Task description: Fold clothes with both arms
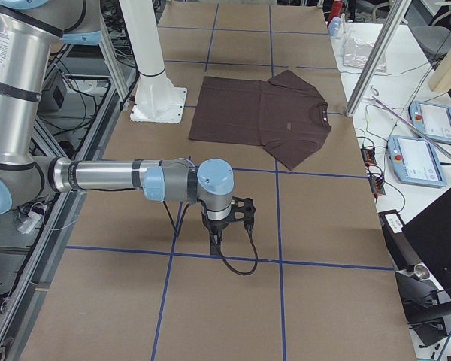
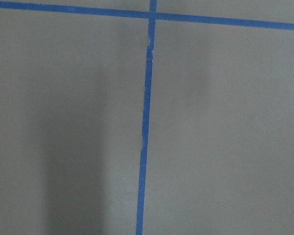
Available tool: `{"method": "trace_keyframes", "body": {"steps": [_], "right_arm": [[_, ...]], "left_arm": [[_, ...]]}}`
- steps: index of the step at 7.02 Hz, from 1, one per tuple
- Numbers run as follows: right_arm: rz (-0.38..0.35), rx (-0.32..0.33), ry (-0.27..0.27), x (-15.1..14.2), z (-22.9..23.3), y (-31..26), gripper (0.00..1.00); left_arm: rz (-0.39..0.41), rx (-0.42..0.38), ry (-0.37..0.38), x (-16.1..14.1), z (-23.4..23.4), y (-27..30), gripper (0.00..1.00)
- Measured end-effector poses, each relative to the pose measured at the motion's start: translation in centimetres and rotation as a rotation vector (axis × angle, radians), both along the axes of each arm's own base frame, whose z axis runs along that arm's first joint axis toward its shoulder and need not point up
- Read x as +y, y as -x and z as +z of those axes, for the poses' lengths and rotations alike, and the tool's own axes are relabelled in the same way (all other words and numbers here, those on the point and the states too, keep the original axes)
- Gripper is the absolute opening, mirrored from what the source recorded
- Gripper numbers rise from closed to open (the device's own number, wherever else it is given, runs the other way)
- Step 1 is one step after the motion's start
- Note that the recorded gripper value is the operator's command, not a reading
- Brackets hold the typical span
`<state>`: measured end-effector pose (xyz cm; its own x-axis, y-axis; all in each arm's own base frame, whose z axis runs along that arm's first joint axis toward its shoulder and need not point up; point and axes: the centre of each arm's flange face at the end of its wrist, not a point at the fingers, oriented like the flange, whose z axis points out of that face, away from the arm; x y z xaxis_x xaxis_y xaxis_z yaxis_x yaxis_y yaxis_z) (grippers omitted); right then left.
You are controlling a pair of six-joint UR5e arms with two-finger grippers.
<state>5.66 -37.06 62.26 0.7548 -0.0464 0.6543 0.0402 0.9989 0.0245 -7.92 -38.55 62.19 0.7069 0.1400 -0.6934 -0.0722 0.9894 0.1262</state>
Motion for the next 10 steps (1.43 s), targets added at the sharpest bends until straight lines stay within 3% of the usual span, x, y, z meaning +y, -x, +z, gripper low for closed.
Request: {"method": "trace_keyframes", "body": {"steps": [3, 4, 5, 8, 10], "right_arm": [[-0.01, 0.0, -0.01, -0.8, -0.6, 0.6, 1.0], [-0.014, -0.003, -0.044, -2.5, -1.9, 0.9, 1.0], [-0.017, -0.006, -0.099, -5.0, -4.1, 1.2, 1.0], [-0.018, -0.005, -0.294, -13.1, -9.7, 1.7, 1.0], [-0.005, -0.023, -0.428, -15.9, -8.4, 2.3, 1.0]], "left_arm": [[0.001, 0.002, -0.027, -0.2, -0.8, 0.0, 1.0], [0.001, -0.002, -0.071, -0.6, -1.6, 0.0, 1.0], [0.0, -0.005, -0.145, -1.4, -2.8, 0.1, 1.0], [-0.005, -0.022, -0.512, -7.9, -6.7, 0.4, 1.0], [-0.014, -0.016, -0.599, -10.0, -6.6, 0.4, 1.0]]}}
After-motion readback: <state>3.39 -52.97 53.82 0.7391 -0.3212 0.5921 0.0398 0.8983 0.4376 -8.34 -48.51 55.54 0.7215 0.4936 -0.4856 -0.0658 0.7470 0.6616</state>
